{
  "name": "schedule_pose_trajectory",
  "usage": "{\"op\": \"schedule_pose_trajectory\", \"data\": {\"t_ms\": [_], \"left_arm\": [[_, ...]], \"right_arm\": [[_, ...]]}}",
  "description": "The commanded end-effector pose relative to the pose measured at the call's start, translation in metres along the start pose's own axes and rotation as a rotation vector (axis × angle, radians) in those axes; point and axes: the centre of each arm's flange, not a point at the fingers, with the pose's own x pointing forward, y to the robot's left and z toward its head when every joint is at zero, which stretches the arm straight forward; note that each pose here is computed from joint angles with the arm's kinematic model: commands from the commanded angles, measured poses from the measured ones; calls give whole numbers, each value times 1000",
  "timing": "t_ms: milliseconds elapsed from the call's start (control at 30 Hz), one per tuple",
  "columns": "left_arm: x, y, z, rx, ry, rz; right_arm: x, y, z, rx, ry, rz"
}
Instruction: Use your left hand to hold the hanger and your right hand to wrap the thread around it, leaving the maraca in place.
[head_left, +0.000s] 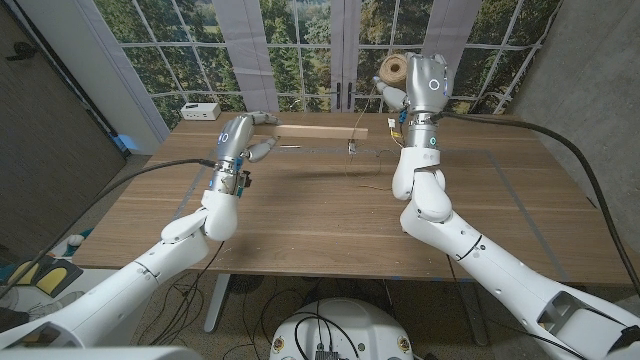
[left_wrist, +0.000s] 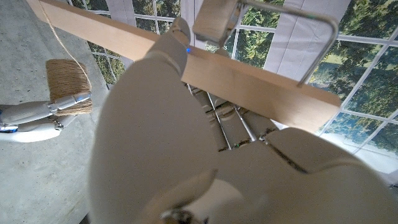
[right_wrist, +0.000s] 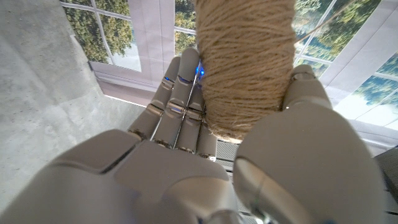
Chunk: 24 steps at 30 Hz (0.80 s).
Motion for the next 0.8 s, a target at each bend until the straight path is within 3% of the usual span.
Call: {"op": "schedule_pose_trajectory", "data": {"t_ms": [33,200,233,267,400,500,633,800], "left_arm": [[7,-8,-3,16,28,15],[9,-12,1,20,21,45],[9,-13,2,25,53,62],[9,-13,2,44,50,70],[9,-16,3,45,71,69],[11,-17,4,29,55,64],[12,-16,7,3,18,59],[13,-9,13,-52,43,61]], "right_arm": [[-32,-30,-14,61,60,-71],[-50,-44,-13,88,54,-102],[-53,-46,-13,85,51,-106],[-56,-48,-13,85,56,-109],[-65,-56,-17,97,71,-118],[-69,-59,-19,86,70,-122],[-70,-59,-21,62,68,-115],[-68,-44,-31,39,87,-59]]}}
